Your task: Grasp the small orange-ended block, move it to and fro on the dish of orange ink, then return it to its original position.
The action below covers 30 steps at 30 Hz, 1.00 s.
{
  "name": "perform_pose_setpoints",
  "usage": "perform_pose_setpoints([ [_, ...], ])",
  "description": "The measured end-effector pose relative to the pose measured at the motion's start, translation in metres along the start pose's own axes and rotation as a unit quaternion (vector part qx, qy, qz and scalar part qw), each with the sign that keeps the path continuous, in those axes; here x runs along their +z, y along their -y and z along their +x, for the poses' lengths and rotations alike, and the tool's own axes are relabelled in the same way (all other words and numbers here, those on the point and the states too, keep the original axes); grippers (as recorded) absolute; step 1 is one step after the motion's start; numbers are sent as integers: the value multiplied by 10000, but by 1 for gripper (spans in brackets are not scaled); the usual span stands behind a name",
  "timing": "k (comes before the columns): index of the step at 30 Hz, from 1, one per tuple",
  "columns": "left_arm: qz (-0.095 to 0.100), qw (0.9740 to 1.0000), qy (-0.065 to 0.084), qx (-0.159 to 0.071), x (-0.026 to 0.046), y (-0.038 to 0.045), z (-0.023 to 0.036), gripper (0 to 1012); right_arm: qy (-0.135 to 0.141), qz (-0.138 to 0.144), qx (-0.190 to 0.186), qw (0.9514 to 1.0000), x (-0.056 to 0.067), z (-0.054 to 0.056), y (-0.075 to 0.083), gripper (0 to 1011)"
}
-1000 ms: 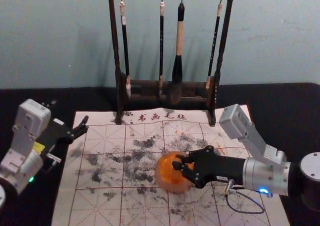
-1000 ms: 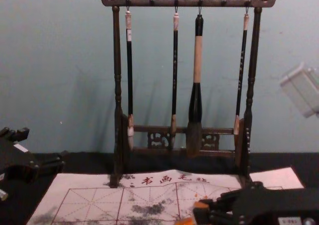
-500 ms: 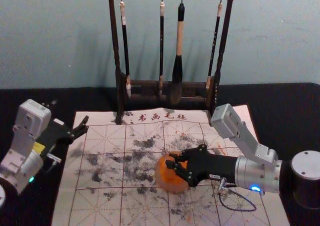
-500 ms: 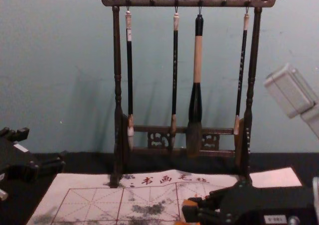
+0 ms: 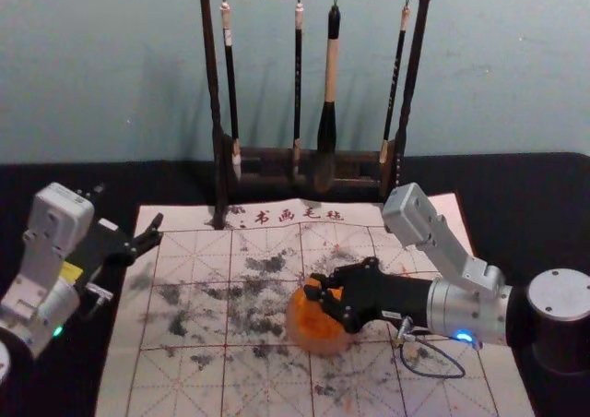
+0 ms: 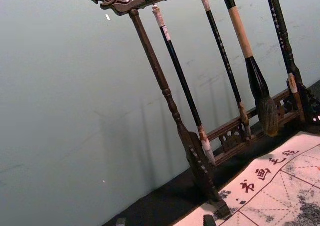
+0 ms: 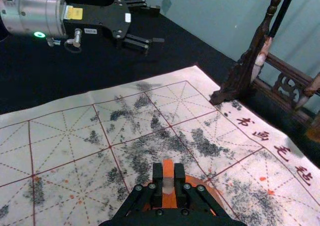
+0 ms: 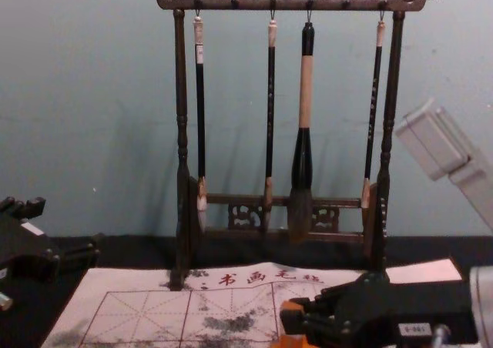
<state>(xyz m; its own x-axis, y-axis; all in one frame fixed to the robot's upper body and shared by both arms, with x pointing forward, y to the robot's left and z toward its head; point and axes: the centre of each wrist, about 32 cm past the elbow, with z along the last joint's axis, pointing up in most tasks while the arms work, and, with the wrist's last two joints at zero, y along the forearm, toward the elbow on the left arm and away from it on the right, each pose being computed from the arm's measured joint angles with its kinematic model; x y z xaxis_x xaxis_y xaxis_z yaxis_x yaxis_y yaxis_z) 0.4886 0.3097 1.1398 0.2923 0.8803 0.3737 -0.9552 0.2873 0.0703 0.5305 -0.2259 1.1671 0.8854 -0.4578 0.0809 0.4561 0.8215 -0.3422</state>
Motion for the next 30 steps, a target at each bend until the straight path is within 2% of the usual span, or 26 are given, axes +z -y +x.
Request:
perform_pose_setpoints([
  [13, 0, 10000, 0, 0, 0, 0, 0, 1001, -27, -7, -161, 9999, 0, 65, 9, 92],
  [30, 0, 10000, 0, 0, 0, 0, 0, 1001, -97, -53, -298, 9995, -45, 81, 148, 92],
])
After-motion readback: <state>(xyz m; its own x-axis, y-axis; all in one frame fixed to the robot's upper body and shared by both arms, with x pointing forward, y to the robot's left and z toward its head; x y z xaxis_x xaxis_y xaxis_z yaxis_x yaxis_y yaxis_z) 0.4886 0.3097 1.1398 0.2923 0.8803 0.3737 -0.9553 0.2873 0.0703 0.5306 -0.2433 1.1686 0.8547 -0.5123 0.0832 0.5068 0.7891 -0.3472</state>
